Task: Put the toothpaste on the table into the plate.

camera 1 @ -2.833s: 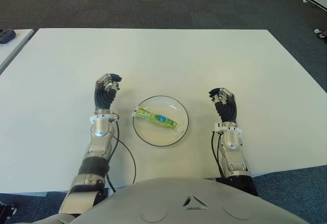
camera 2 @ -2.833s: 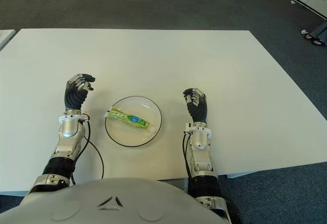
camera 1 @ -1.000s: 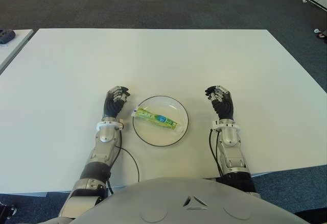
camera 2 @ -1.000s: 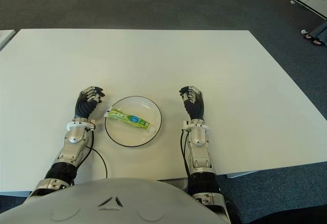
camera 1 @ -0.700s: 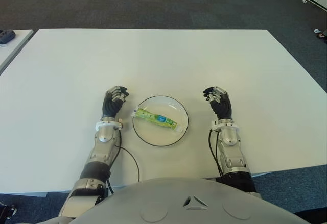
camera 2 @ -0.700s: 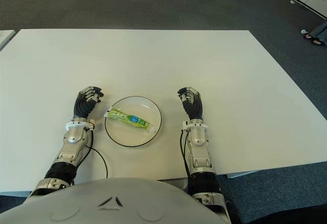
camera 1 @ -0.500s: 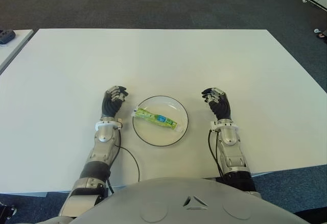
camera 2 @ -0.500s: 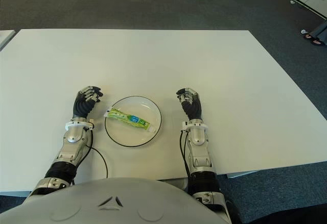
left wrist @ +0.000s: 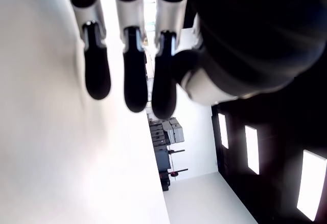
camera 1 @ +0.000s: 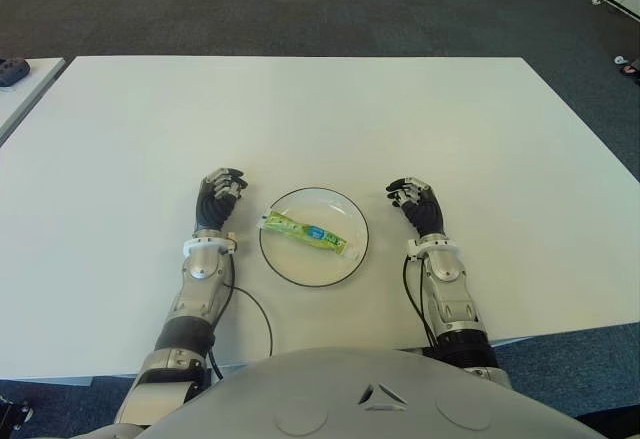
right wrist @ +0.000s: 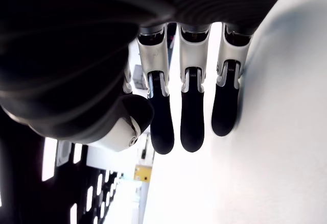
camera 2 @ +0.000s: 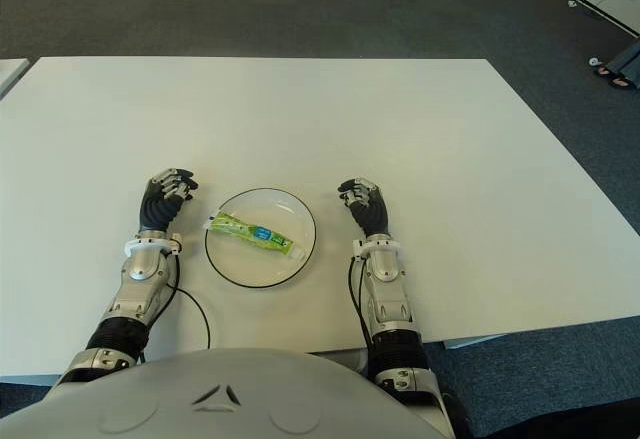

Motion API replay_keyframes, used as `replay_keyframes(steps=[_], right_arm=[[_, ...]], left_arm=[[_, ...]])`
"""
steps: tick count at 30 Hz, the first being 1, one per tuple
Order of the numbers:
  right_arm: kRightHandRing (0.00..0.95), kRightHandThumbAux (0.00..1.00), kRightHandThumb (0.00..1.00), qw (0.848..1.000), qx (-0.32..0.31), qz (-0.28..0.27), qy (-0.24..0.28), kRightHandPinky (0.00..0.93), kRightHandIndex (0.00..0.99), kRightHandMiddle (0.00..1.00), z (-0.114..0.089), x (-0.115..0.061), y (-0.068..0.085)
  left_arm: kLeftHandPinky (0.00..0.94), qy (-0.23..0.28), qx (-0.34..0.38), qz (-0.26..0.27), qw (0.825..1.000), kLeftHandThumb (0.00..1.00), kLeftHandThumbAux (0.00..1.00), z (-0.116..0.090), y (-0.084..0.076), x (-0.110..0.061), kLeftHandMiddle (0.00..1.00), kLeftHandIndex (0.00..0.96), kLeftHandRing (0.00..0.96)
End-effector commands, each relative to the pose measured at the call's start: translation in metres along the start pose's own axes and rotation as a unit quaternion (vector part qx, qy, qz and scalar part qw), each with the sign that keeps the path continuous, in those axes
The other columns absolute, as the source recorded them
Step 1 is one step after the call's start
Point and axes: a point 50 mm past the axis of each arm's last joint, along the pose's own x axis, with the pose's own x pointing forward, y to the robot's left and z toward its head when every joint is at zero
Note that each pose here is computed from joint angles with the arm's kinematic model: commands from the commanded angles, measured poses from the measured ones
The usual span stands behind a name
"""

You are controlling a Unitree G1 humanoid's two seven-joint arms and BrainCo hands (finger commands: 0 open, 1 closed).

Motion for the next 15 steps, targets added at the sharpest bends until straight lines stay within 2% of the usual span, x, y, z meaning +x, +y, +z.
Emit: replay_keyframes(steps=[1,15], right_arm=[[0.432,0.734,0.716,1.000,0.011,0.006,0.021,0.431,0.419,0.445,-0.0047,0.0022,0.0040],[0.435,0.734,0.717,1.000,0.016,0.008,0.020,0.442,0.419,0.447,-0.0057,0.0034,0.0067]], left_arm=[[0.486,0.035,0.006,0.012,0.999,0.706,0.721,-0.0111,0.0036,-0.0075,0.516,0.427,0.506],[0.485,0.040,0.008,0.017,0.999,0.706,0.721,-0.0101,0.0099,-0.0116,0.517,0.426,0.505]])
